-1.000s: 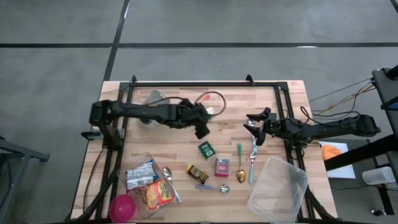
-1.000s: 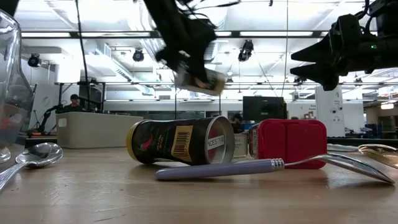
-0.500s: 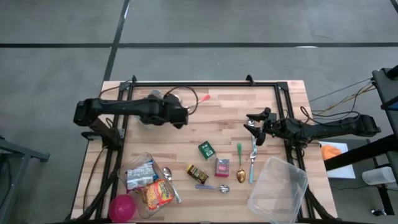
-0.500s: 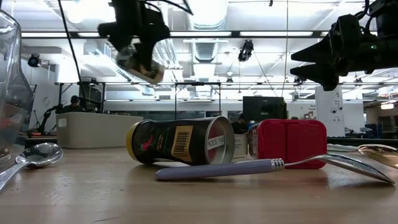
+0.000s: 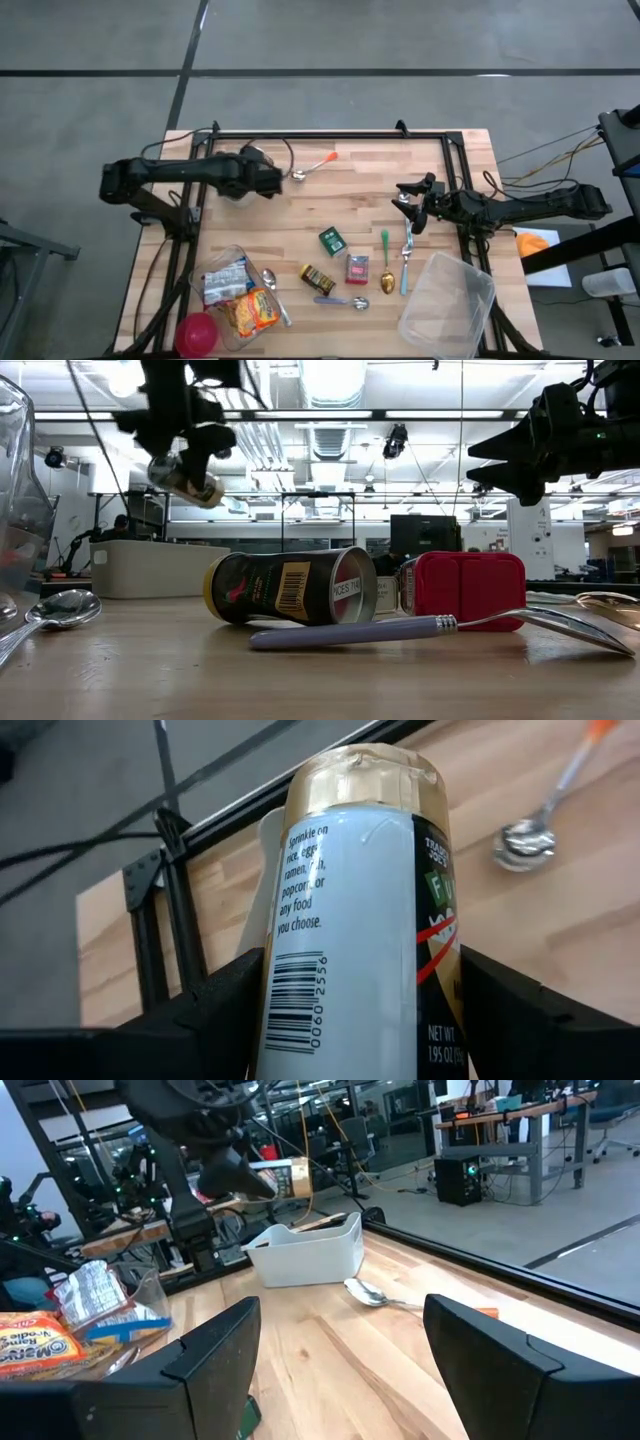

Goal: Pick & Place Food Item
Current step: Put the golden seasoning bottle into the gray bin

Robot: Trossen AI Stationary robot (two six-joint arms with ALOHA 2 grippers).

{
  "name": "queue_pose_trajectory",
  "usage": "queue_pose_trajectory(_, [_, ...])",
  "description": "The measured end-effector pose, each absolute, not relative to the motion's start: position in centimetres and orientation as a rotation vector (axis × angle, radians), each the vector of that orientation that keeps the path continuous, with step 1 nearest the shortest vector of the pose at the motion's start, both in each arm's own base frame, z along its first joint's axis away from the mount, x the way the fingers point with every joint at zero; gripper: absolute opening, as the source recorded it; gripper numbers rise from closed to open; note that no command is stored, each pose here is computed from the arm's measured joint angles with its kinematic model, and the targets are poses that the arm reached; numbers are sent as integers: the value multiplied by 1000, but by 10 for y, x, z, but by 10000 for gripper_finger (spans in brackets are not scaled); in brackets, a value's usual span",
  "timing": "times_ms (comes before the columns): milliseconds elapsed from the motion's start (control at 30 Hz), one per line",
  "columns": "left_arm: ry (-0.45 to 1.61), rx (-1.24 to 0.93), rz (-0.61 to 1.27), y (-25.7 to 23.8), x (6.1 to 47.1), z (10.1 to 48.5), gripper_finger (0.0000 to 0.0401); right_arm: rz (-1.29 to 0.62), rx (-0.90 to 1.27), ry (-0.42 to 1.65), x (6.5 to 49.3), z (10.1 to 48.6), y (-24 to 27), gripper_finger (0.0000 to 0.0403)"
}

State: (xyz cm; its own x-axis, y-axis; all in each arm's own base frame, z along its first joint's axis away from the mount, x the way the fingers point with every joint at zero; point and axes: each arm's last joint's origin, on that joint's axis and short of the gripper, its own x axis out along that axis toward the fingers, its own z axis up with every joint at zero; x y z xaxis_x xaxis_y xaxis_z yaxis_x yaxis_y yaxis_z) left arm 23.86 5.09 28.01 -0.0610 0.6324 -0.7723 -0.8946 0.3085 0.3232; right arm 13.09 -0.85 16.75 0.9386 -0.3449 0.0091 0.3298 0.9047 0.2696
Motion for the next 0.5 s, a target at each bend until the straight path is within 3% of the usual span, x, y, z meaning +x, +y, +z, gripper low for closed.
queue_pose_trajectory(500, [958,-544,1150,106,167,228,273,-349,269,-57,131,168,-8,276])
